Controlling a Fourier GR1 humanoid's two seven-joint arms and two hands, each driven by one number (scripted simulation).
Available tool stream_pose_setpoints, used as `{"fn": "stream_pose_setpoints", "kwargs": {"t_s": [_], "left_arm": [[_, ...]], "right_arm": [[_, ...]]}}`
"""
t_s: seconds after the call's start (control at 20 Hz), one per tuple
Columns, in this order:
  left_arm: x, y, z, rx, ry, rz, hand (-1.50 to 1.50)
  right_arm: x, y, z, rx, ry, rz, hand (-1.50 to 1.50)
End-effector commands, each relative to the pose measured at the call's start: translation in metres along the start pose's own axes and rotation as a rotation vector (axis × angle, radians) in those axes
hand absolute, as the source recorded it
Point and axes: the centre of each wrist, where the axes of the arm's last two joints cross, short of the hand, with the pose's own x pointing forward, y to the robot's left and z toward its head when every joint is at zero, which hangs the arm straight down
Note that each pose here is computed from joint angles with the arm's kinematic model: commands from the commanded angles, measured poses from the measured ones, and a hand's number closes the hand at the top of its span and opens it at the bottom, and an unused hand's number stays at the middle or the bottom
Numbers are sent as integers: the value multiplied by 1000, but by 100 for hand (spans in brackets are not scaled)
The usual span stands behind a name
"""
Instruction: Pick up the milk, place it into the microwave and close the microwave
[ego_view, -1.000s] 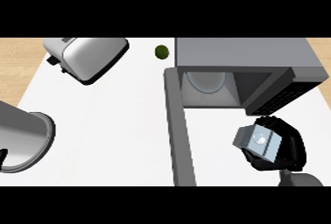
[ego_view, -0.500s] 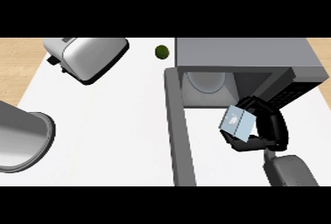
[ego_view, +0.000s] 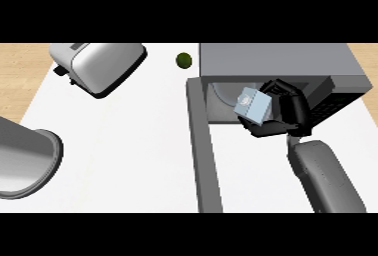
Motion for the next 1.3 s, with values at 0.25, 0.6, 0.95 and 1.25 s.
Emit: {"fn": "stream_pose_setpoints", "kwargs": {"t_s": [0.25, 0.6, 0.95, 1.25], "left_arm": [[-1, 5, -9, -16, 8, 5, -150], [-3, 6, -19, -76, -7, 30, -150], [-8, -2, -29, -123, -25, 54, -150], [-8, -4, -38, -145, -20, 42, -150]], "right_arm": [[-5, 27, -48, 38, 48, 35, 150], [3, 10, -68, -22, -9, 111, 150], [-1, -1, -63, -74, -67, 246, 150], [-12, -7, -47, -169, -65, 232, 150]]}}
